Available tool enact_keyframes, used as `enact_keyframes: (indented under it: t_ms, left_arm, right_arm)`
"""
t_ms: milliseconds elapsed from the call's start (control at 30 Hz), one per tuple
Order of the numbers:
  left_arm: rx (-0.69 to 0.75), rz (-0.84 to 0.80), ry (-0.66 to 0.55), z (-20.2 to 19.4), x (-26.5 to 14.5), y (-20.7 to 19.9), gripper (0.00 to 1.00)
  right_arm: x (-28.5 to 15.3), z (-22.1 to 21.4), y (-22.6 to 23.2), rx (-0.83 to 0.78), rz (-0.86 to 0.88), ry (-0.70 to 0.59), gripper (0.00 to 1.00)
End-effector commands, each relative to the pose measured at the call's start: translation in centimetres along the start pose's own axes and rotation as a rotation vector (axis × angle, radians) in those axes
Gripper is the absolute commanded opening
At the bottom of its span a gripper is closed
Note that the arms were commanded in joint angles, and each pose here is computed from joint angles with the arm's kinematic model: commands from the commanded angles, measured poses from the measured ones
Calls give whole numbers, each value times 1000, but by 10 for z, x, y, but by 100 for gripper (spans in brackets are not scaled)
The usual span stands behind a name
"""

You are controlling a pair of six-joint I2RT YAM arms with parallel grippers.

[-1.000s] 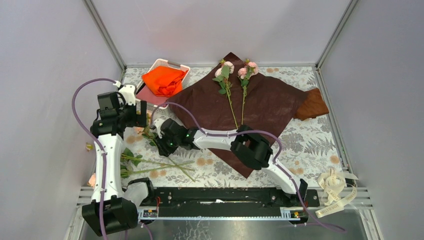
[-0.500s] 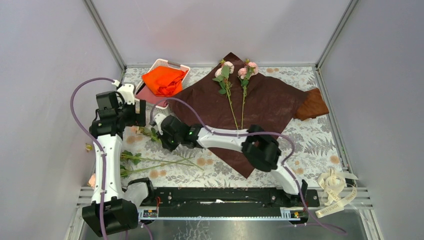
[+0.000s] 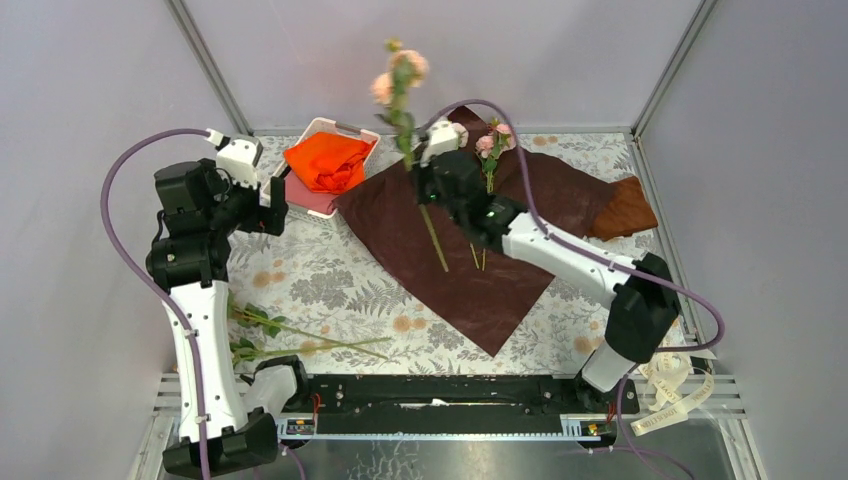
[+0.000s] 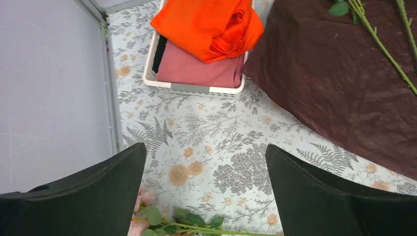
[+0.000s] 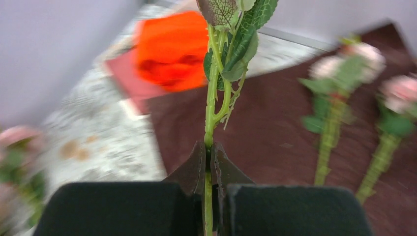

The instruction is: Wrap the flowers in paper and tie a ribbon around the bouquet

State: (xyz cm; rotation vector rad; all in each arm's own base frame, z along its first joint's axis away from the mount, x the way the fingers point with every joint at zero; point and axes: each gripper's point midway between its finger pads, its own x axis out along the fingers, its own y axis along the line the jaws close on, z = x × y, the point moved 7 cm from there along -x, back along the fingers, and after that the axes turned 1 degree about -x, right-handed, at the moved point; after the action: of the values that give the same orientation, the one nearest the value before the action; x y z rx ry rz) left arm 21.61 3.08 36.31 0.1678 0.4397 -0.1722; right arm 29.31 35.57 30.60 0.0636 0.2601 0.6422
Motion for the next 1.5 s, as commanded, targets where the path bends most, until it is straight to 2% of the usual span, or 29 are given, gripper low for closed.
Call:
enact_keyframes:
  t_ms: [0,133,233,267,300,333,400,467,533,633,733,767,833,900,1033,1200,1333,1400,1467]
  left_arm:
    - [-28,-66,66,-19,7,-7,99]
    - [-57,-68,107,-34,16,-8,99]
    - [-80,-71,124,-43,24,-8,99]
    - [-88,-69,137,-47,27,-8,99]
    - [-93,-61,143,-49,29,-7,99]
    - [-96,-49,149,-52,31,-6,99]
    - [-97,-24,160,-56,35,-3,99]
    - [-97,-8,172,-61,37,-1,99]
    - [-95,6,179,-64,39,0,99]
    - [-109,27,180,-66,43,3,99]
    - [-134,52,174,-64,47,6,99]
    - [-143,66,168,-63,47,8,99]
    - [-167,110,160,-61,48,11,99]
    - [-181,158,155,-60,48,16,99]
    - [-179,223,135,-56,43,22,99]
    - [-176,194,131,-59,43,19,99]
    - [-177,173,138,-62,46,16,99]
    - [-174,173,139,-63,46,16,99]
    - [-170,171,135,-62,45,16,99]
  right_arm:
    - [10,-23,-99,97,-319,11,0]
    - [22,-56,-168,136,-454,111,0]
    - [40,-84,-194,150,-473,220,0]
    - [46,-91,-199,153,-470,264,8]
    - [53,-91,-203,154,-469,306,30]
    - [59,-96,-205,148,-475,357,56]
    - [63,-97,-206,134,-494,438,95]
    - [62,-96,-191,102,-457,453,99]
    - [57,-92,-154,-26,-348,410,100]
    - [42,-95,-57,-193,58,333,99]
    - [20,-112,39,-101,570,313,90]
    - [15,-120,65,-48,685,318,85]
    - [14,-138,105,27,807,341,76]
    - [19,-162,137,35,834,399,71]
    - [28,-206,187,-51,843,485,62]
    - [39,-242,209,-99,834,559,57]
    - [49,-265,214,-104,805,630,45]
    - [50,-271,215,-92,796,637,31]
    - [49,-270,215,-77,791,633,7]
